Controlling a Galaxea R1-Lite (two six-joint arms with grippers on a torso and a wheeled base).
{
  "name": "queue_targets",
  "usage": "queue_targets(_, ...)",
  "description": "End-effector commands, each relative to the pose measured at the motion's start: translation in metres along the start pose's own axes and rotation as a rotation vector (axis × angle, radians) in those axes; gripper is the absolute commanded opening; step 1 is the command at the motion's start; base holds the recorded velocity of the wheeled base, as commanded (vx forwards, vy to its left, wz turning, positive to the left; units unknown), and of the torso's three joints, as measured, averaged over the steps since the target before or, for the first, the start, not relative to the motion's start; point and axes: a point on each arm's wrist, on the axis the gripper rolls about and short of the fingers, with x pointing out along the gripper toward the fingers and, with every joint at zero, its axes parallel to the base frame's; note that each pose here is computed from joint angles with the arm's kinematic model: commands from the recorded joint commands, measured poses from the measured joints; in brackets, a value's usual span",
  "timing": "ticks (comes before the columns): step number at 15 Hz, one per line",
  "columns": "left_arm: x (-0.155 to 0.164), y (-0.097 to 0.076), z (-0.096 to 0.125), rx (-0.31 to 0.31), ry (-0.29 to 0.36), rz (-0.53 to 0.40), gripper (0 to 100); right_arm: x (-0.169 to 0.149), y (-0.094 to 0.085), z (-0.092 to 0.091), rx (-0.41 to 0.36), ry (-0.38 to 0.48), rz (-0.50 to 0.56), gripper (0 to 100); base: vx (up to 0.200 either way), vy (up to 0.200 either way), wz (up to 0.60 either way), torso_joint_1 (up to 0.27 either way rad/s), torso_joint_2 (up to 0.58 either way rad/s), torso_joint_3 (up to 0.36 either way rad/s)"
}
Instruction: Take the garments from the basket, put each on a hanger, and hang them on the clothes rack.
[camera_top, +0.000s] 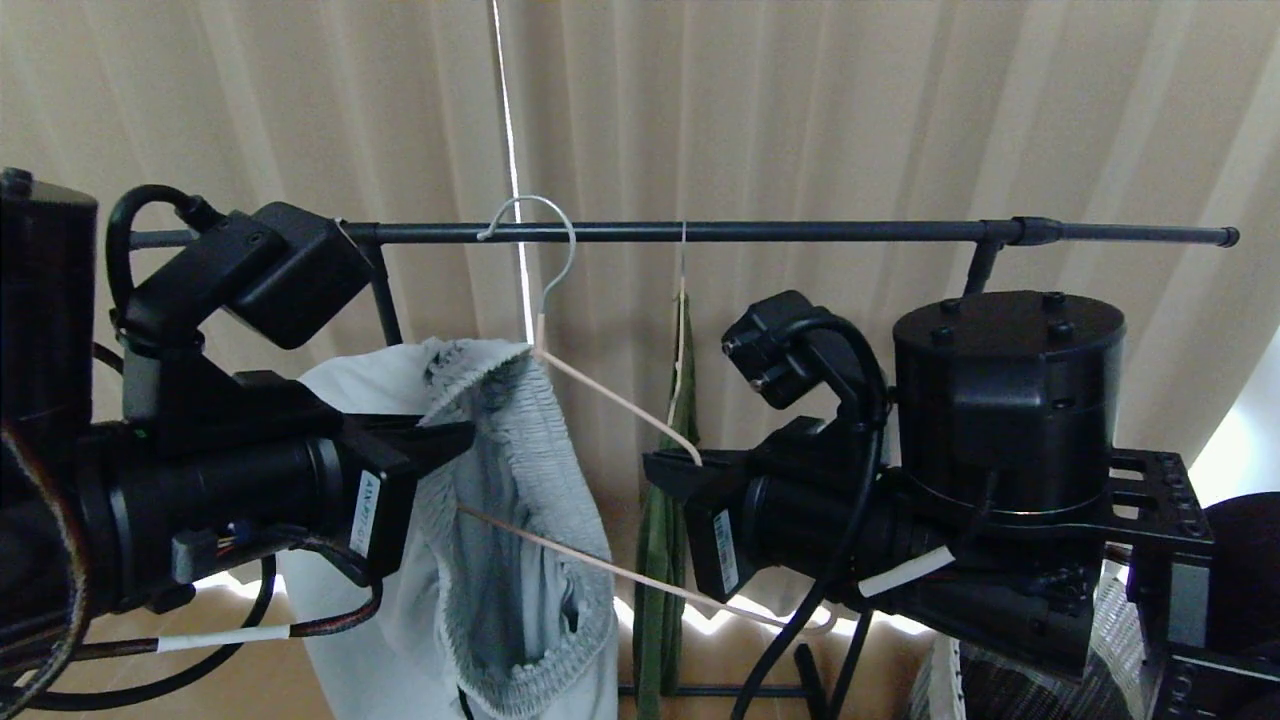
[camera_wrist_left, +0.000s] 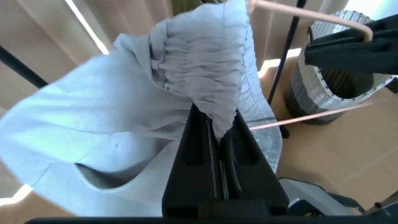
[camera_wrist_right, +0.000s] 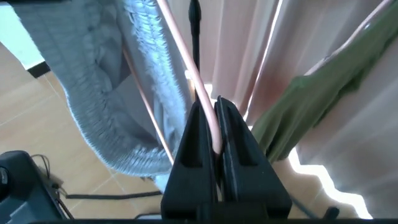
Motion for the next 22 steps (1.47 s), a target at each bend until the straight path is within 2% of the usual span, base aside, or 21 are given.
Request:
queue_targets(1, 0.002, -0.001, 0.0, 0.003, 0.001, -0.003, 100, -0.006, 0.0, 0.003, 0.004, -0.023, 0.005, 0, 0.0, 0.0, 0.0, 0.0, 0.0, 0.0)
queue_targets(4, 0.001, -0.001, 0.0, 0.002, -0.008, -0.003, 100, -0.011, 0.0, 0.01, 0.011, -0.07, 0.014, 0, 0.0, 0.0, 0.0, 0.0, 0.0, 0.0)
queue_targets(6, -0.011, 0.001, 0.001, 0.012, -0.042, -0.01, 100, -0.018, -0.002, 0.015, 0.008, -0.092, 0.013, 0, 0.0, 0.0, 0.0, 0.0, 0.0, 0.0)
queue_targets(8, -0.022, 0.001, -0.003, 0.024, -0.067, -0.054, 100, -0.023, -0.005, 0.019, 0.012, -0.108, 0.006, 0, 0.0, 0.0, 0.0, 0.0, 0.0, 0.0)
queue_targets(9, -0.035, 0.003, -0.011, 0.086, -0.106, -0.081, 100, -0.026, -0.014, 0.022, 0.021, -0.122, -0.021, 0, 0.0, 0.0, 0.0, 0.0, 0.0, 0.0)
queue_targets(10, -0.039, 0.005, -0.014, 0.105, -0.122, -0.075, 100, -0.028, -0.016, 0.022, 0.023, -0.125, -0.028, 0, 0.0, 0.0, 0.0, 0.0, 0.0, 0.0)
queue_targets(11, -0.046, 0.008, -0.018, 0.141, -0.165, -0.055, 100, -0.034, -0.025, 0.022, 0.03, -0.129, -0.053, 0, 0.0, 0.0, 0.0, 0.0, 0.0, 0.0)
queue_targets(12, -0.046, 0.008, -0.018, 0.141, -0.167, -0.053, 100, -0.034, -0.025, 0.021, 0.03, -0.129, -0.053, 0, 0.0, 0.0, 0.0, 0.0, 0.0, 0.0)
queue_targets(13, -0.044, 0.012, -0.018, 0.161, -0.214, -0.018, 100, -0.049, -0.032, 0.022, 0.013, -0.143, -0.028, 0, 0.0, 0.0, 0.0, 0.0, 0.0, 0.0)
queue_targets(15, -0.037, 0.022, -0.016, 0.203, -0.231, 0.058, 100, -0.061, -0.039, 0.02, -0.014, -0.159, -0.003, 0, 0.0, 0.0, 0.0, 0.0, 0.0, 0.0)
queue_targets(16, -0.03, 0.027, -0.012, 0.246, -0.236, 0.1, 100, -0.066, -0.044, 0.015, -0.04, -0.169, -0.007, 0, 0.0, 0.0, 0.0, 0.0, 0.0, 0.0)
queue_targets(18, -0.021, 0.029, -0.006, 0.308, -0.258, 0.126, 100, -0.071, -0.048, 0.01, -0.083, -0.175, -0.011, 0, 0.0, 0.0, 0.0, 0.0, 0.0, 0.0)
queue_targets(20, -0.012, 0.027, -0.002, 0.398, -0.301, 0.091, 100, -0.073, -0.052, 0.002, -0.097, -0.149, 0.012, 0, 0.0, 0.0, 0.0, 0.0, 0.0, 0.0)
queue_targets(22, -0.01, 0.024, 0.0, 0.464, -0.35, -0.014, 100, -0.072, -0.052, -0.003, -0.1, -0.132, 0.03, 0, 0.0, 0.0, 0.0, 0.0, 0.0, 0.0)
